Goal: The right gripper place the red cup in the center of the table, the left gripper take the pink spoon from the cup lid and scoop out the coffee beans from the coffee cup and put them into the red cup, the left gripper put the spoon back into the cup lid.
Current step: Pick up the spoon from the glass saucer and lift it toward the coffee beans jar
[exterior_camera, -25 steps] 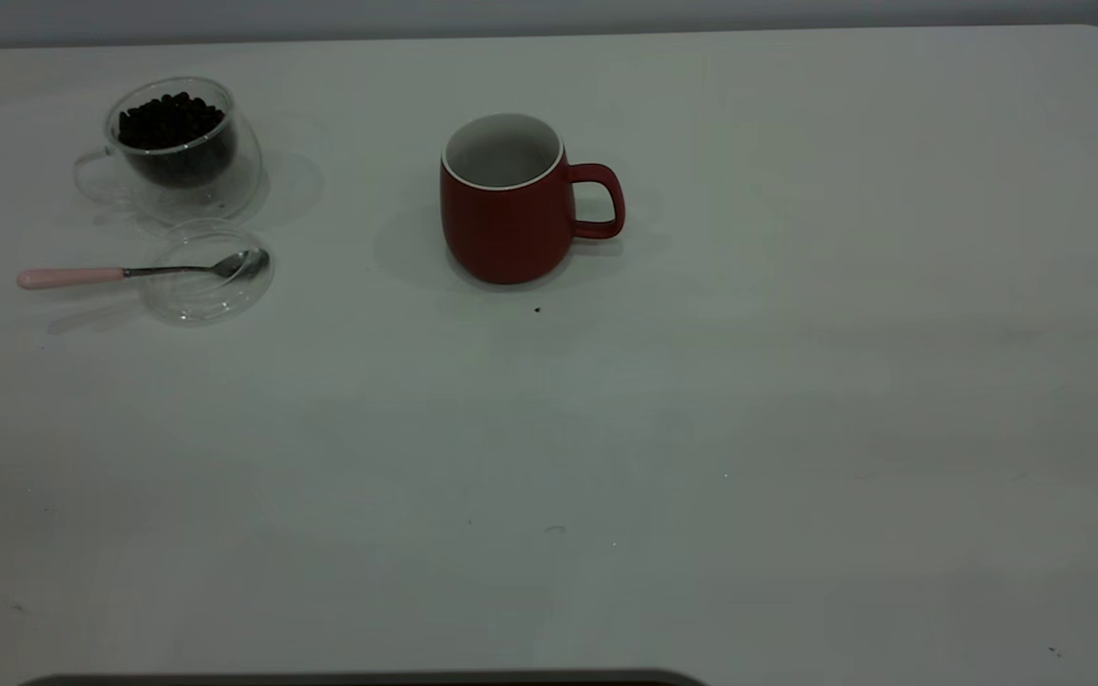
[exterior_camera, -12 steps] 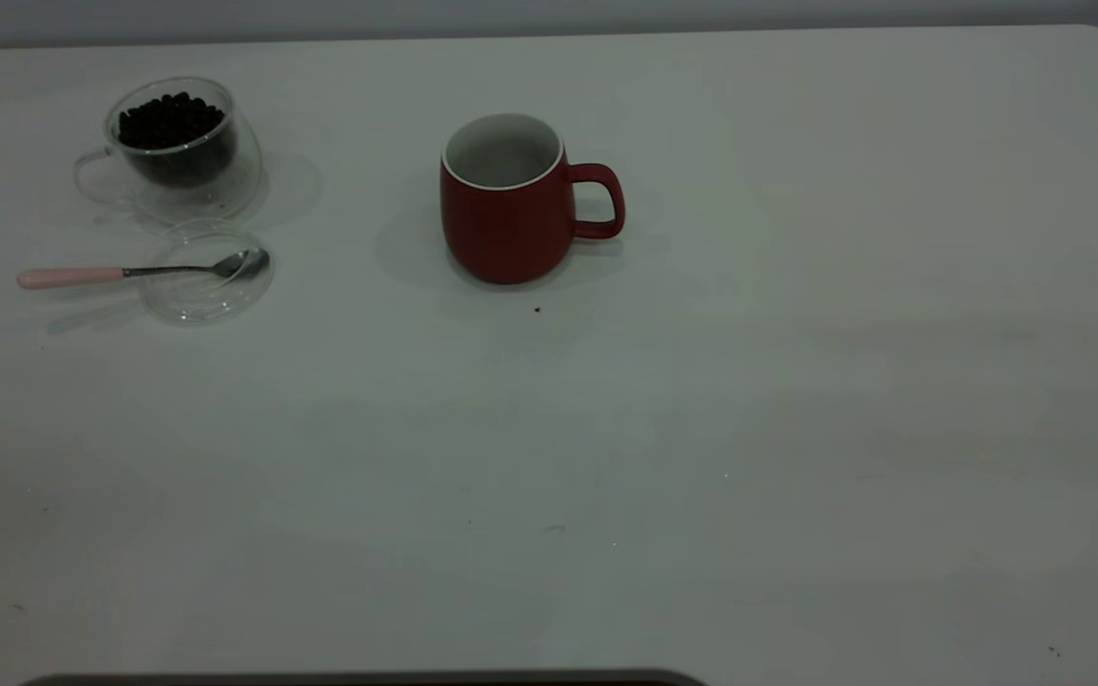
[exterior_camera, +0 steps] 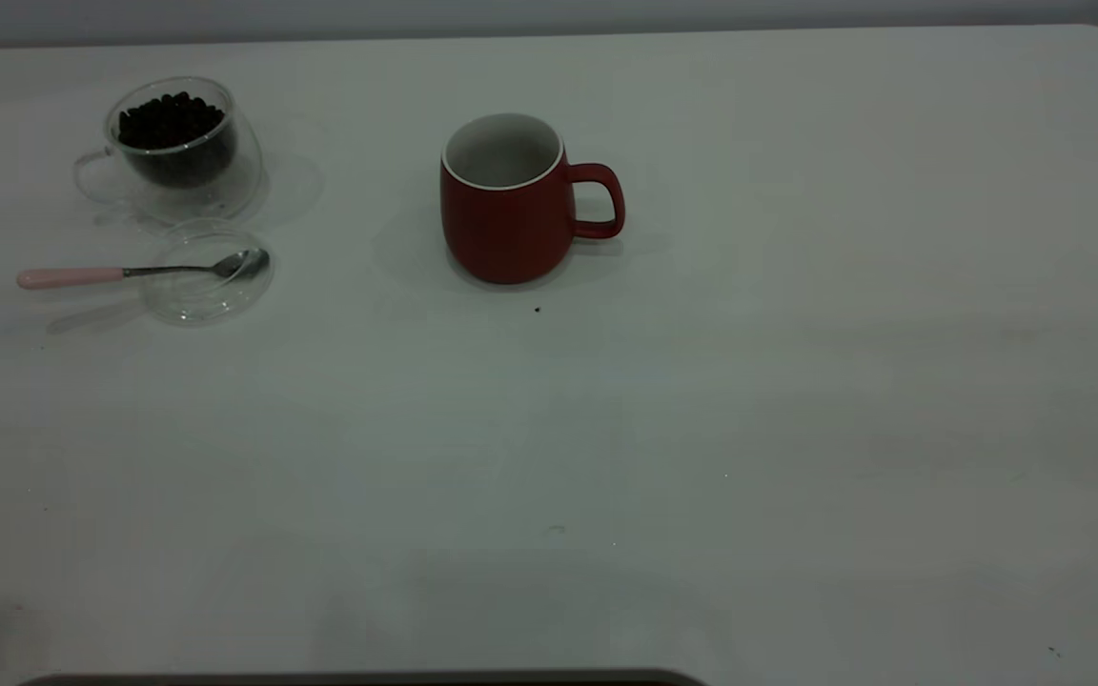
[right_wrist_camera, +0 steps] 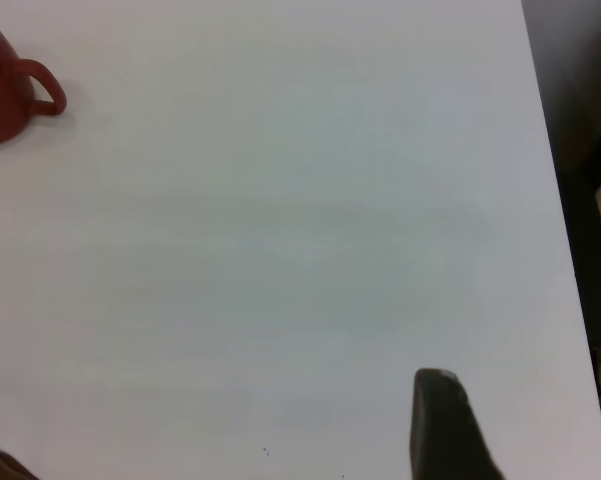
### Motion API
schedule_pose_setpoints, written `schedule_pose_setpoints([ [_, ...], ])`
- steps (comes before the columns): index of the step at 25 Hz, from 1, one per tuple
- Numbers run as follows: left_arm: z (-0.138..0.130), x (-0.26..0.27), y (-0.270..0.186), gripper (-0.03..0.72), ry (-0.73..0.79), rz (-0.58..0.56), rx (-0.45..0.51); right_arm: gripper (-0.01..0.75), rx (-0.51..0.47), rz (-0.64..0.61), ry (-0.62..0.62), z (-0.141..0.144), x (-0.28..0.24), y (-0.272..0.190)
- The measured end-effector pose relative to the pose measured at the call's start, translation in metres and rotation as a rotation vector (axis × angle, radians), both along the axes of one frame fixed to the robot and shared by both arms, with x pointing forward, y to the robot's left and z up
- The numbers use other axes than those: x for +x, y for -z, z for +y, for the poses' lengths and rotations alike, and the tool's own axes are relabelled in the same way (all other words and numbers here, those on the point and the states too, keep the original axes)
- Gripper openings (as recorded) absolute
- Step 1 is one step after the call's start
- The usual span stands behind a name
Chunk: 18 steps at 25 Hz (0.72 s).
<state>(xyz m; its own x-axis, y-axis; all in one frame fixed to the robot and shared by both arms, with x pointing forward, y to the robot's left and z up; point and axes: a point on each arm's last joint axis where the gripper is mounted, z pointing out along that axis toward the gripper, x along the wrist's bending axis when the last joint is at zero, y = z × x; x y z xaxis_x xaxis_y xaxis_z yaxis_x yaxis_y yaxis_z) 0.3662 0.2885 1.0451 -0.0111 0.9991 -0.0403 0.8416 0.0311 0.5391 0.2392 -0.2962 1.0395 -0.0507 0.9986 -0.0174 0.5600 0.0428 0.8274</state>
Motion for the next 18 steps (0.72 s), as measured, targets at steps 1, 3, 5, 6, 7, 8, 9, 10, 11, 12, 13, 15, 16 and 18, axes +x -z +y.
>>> schedule_pose_setpoints([
  [1, -0.002, 0.015, 0.001, 0.517, -0.004, 0.009, 0.001, 0.415, 0.0, 0.0, 0.0, 0.0, 0.0, 0.0],
  [3, -0.004, 0.043, 0.003, 0.517, -0.013, 0.024, 0.004, 0.415, 0.0, 0.0, 0.0, 0.0, 0.0, 0.0],
  [5, -0.001, 0.071, 0.006, 0.517, -0.046, 0.062, 0.008, 0.415, 0.0, 0.0, 0.0, 0.0, 0.0, 0.0],
  [6, 0.003, 0.084, 0.009, 0.517, -0.066, 0.085, 0.01, 0.415, 0.0, 0.0, 0.0, 0.0, 0.0, 0.0],
  [7, 0.009, 0.095, 0.009, 0.517, -0.098, 0.094, 0.009, 0.415, 0.0, 0.0, 0.0, 0.0, 0.0, 0.0],
  [8, 0.017, 0.107, 0.011, 0.517, -0.134, 0.11, 0.008, 0.415, 0.0, 0.0, 0.0, 0.0, 0.0, 0.0],
  [9, 0.026, 0.118, 0.015, 0.517, -0.175, 0.123, -0.004, 0.415, 0.0, 0.0, 0.0, 0.0, 0.0, 0.0],
  [10, 0.034, 0.126, 0.019, 0.517, -0.212, 0.138, -0.019, 0.415, 0.0, 0.0, 0.0, 0.0, 0.0, 0.0],
  [11, 0.043, 0.135, 0.025, 0.517, -0.255, 0.16, -0.046, 0.415, 0.0, 0.0, 0.0, 0.0, 0.0, 0.0],
  [12, 0.052, 0.143, 0.033, 0.517, -0.288, 0.181, -0.064, 0.415, 0.0, 0.0, 0.0, 0.0, 0.0, 0.0],
  [13, 0.06, 0.15, 0.044, 0.517, -0.312, 0.209, -0.09, 0.415, 0.0, 0.0, 0.0, 0.0, 0.0, 0.0],
  [15, 0.077, 0.16, 0.065, 0.517, -0.365, 0.265, -0.153, 0.415, 0.0, 0.0, 0.0, 0.0, 0.0, 0.0],
  [16, 0.086, 0.165, 0.077, 0.517, -0.375, 0.298, -0.178, 0.415, 0.0, 0.0, 0.0, 0.0, 0.0, 0.0],
  [18, 0.104, 0.171, 0.099, 0.517, -0.408, 0.353, -0.255, 0.415, 0.0, 0.0, 0.0, 0.0, 0.0, 0.0],
])
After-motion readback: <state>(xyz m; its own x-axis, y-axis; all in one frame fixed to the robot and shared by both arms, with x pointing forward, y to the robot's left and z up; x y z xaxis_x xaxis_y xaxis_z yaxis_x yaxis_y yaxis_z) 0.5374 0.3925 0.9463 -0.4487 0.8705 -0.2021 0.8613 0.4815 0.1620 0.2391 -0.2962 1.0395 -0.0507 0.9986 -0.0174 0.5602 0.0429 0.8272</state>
